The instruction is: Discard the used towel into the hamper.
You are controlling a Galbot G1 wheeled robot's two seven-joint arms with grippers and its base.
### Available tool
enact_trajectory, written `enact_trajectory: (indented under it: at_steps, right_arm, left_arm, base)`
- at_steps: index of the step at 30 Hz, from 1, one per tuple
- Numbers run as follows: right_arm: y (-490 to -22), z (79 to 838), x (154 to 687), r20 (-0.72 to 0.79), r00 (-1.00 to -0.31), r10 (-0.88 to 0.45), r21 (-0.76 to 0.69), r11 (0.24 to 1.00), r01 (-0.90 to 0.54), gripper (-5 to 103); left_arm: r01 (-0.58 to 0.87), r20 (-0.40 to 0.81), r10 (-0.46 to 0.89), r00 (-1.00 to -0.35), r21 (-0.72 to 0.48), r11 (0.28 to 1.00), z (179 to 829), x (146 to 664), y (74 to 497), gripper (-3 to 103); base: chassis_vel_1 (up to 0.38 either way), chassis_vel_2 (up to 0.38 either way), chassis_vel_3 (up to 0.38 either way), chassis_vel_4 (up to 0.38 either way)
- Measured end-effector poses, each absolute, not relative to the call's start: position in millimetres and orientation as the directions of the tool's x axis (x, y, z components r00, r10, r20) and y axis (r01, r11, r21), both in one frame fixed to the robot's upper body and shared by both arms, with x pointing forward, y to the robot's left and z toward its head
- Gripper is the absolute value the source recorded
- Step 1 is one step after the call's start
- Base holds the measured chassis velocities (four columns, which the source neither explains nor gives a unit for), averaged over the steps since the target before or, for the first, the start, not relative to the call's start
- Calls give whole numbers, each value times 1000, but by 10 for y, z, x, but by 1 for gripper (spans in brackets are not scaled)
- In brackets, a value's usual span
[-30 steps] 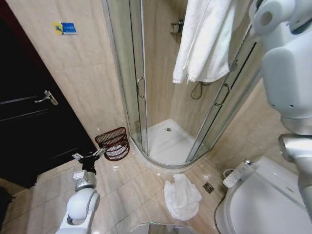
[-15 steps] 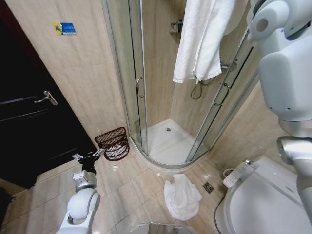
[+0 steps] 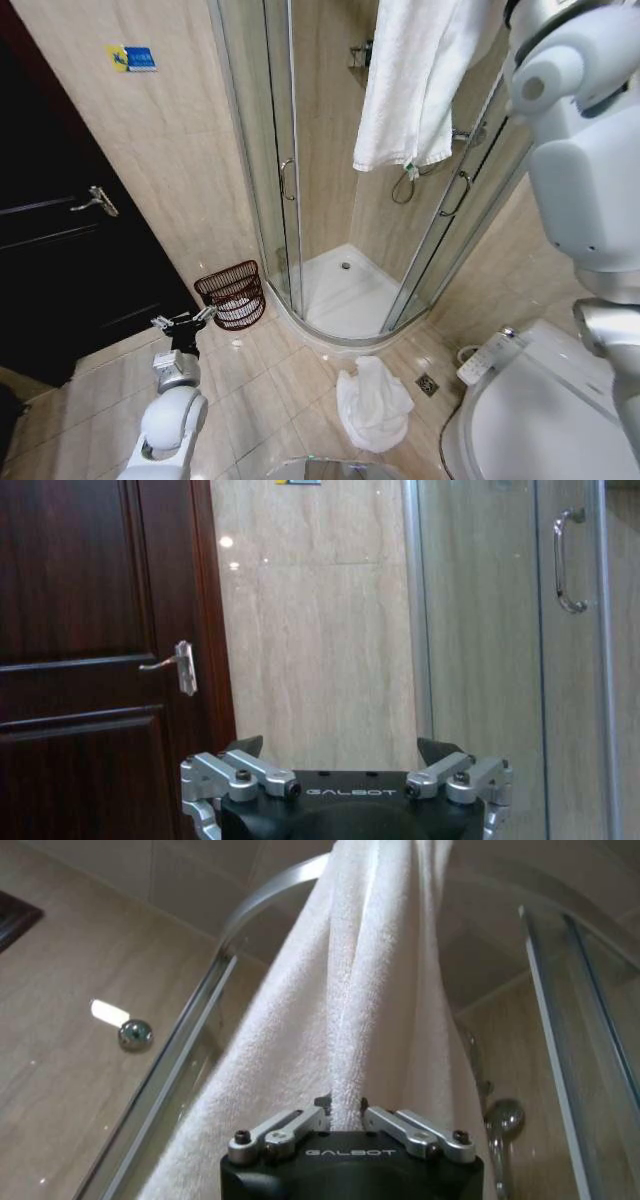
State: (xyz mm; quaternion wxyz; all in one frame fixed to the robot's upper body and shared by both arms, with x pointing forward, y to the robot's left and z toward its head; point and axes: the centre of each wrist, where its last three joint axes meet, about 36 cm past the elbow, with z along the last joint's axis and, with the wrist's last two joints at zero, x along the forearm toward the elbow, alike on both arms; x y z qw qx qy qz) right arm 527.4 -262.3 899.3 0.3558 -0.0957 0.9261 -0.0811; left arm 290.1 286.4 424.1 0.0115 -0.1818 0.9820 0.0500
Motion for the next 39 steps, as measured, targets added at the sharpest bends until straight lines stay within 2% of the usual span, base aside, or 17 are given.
enact_trajectory:
  at_steps: [22, 39]
  right_arm:
    - [-3130, 7150, 4456, -387, -886, -257, -140, 966, -219, 4]
    - [-2604, 5478, 3604, -183, -972, -150, 64, 984, -164, 4]
  left_arm:
    - [-339, -33, -338, -941, 105, 935, 4197, 2888, 2810, 100]
    - [-319, -60, -315, -947, 96, 943, 4250, 2885, 2815, 100]
  base:
    - [0, 0, 0, 0]
    - [0, 0, 0, 0]
